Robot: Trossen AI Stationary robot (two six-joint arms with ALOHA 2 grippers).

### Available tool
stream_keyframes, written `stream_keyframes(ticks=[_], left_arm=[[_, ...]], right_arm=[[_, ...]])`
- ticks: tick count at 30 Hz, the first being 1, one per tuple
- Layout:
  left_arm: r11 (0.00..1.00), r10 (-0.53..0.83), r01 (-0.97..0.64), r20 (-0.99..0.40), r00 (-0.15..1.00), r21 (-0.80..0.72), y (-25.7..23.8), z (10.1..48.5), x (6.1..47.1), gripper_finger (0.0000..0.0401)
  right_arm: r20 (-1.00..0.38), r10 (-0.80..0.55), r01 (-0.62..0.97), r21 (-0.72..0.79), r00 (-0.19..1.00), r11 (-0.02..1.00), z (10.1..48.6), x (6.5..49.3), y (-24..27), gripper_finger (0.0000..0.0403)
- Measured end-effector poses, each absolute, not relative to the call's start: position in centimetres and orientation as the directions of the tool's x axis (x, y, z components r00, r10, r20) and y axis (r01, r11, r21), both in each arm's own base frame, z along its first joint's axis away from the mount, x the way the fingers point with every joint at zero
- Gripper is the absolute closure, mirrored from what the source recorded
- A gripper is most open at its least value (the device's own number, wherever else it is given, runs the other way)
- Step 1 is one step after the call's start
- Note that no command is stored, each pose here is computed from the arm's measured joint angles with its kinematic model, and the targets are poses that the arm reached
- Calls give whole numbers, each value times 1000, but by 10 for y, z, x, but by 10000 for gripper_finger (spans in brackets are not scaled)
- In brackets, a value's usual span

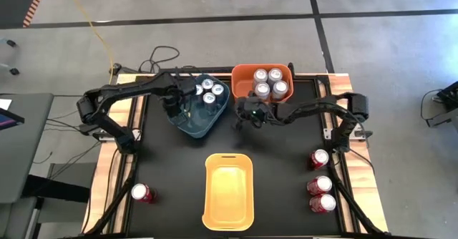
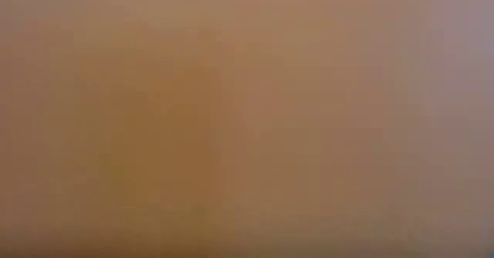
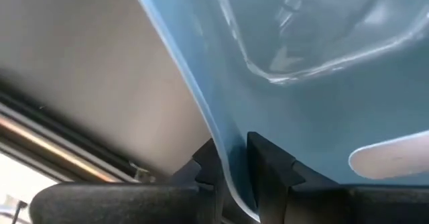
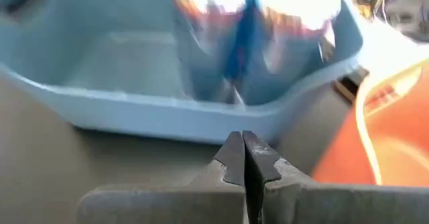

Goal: Sort soda cans
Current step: Adjust the blue bin

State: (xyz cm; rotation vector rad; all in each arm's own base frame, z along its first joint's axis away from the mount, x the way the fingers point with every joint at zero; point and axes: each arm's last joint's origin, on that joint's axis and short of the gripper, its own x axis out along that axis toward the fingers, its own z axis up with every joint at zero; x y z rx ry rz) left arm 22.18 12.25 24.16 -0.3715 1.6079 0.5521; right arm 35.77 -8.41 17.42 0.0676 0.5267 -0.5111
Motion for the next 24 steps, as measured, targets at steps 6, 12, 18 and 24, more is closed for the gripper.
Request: stream_keyframes(ticks=[6,12,18,24], left_arm=[[854,95,-504,-991,-90,127,110,248,224,318],[840,104,-528,-992,-74,127,101,254,222,260],[837,72,-536,-992,-99,114,93,256,219,231],[835,78,-539,-993,-86,112,91,256,221,230]], right_arm=[[-495,-477,484,-124,726,866,160,370,-101,395],[-475,-499,484,-163,725,860,160,381,-113,396],[-439,-516,479,-203,736,854,159,395,-125,396],[-402,-535,486,-226,743,844,161,403,-137,396]])
